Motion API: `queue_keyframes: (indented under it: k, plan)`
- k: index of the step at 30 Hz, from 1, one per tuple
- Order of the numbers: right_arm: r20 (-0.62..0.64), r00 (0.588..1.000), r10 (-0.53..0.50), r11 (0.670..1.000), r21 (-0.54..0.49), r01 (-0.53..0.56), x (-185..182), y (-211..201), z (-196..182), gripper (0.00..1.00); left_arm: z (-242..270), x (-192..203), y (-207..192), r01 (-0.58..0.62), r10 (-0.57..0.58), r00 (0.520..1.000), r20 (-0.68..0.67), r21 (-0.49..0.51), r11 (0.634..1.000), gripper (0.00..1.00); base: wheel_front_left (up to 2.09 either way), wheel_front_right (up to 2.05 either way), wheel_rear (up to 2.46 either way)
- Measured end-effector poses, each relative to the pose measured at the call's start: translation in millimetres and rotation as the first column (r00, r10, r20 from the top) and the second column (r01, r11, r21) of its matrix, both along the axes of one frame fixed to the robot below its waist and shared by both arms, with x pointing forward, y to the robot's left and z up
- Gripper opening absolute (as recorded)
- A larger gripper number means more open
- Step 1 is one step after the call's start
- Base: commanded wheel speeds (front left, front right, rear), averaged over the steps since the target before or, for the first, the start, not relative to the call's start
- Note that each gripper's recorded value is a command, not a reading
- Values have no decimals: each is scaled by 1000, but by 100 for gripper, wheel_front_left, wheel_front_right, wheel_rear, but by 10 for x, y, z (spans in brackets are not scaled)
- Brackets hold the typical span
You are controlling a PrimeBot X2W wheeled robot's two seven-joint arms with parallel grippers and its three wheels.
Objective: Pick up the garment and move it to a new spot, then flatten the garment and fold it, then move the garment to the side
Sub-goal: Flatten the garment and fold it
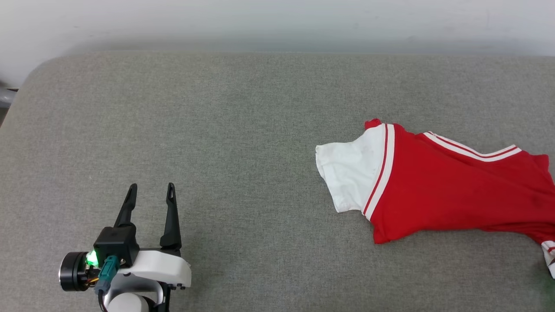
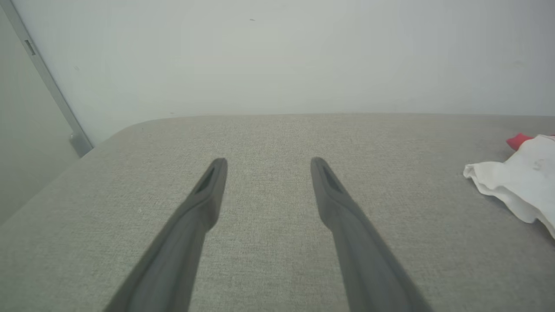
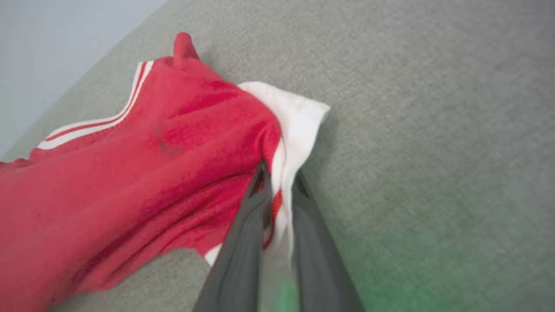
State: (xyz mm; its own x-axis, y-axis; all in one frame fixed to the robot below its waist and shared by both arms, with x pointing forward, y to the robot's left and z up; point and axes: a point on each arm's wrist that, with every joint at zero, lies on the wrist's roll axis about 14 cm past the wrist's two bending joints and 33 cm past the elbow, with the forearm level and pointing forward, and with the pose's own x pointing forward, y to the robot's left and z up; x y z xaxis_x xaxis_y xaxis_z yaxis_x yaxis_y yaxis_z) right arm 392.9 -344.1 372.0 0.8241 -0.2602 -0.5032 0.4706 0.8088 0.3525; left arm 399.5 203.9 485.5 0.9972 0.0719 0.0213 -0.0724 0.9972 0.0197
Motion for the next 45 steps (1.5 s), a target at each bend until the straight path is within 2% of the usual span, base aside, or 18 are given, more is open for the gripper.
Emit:
queue_keyframes:
  k: [1, 2, 3, 4, 9, 13, 17, 20, 24, 28, 33, 36, 45]
  plan:
    - [-13, 1000, 5, 1000, -6, -5, -9, 3, -21, 0, -1, -1, -3, 2, -2, 1000, 0, 0, 1000, 100, 0, 0, 0]
    - [-15, 1000, 12, 1000, -17, -12, 6, 8, -13, 28, -2, -4, -7, 4, -4, 1000, -1, 2, 1000, 100, 0, 0, 0]
    - [-5, 1000, 13, 1000, -26, -13, 23, 8, 11, 92, -2, -7, -8, 3, -3, 1000, -1, 1, 1000, 100, 0, 0, 0]
    - [11, 1000, 14, 999, -42, -14, 37, 3, 44, 100, 2, -9, -11, 4, -4, 1000, 0, 0, 1000, 100, 0, 0, 0]
    - [100, 993, 61, 984, -173, -43, 85, -43, 304, 100, 43, -45, -28, 16, -16, 1000, 10, 7, 1000, 100, 0, 0, 0]
    - [159, 984, 75, 963, -269, -30, -17, -163, 500, 100, 119, -67, -33, 19, -20, 999, 32, 11, 1000, 100, 0, 0, 0]
    - [229, 967, 111, 918, -396, -12, -74, -293, 827, 100, 164, -69, -86, 42, -43, 998, 45, 18, 999, 100, 0, 0, 0]
    - [310, 937, 159, 873, -488, 14, -53, -260, 1187, 100, 201, -41, -149, 72, -73, 996, 55, 23, 997, 100, 0, 0, 0]
    - [437, 870, 229, 826, -559, 63, -50, 35, 1668, 100, 361, 74, -220, 112, -116, 988, 100, 38, 993, 100, 0, 0, 0]
    - [499, 813, 299, 800, -596, 72, -101, 409, 1932, 100, 522, 206, -289, 162, -169, 976, 140, 63, 985, 100, 0, 0, 0]
    - [525, 766, 371, 791, -610, 35, -138, 794, 2045, 100, 717, 419, -434, 244, -257, 951, 174, 89, 966, 100, 0, 0, 0]
    - [514, 751, 415, 788, -616, -14, -153, 1008, 2002, 100, 867, 601, -545, 294, -306, 935, 182, 91, 952, 100, 0, 0, 0]
    - [455, 768, 451, 792, -601, -108, -159, 1224, 1723, 100, 1079, 1106, -1138, 480, -489, 870, 65, 117, 869, 100, 0, 0, 0]
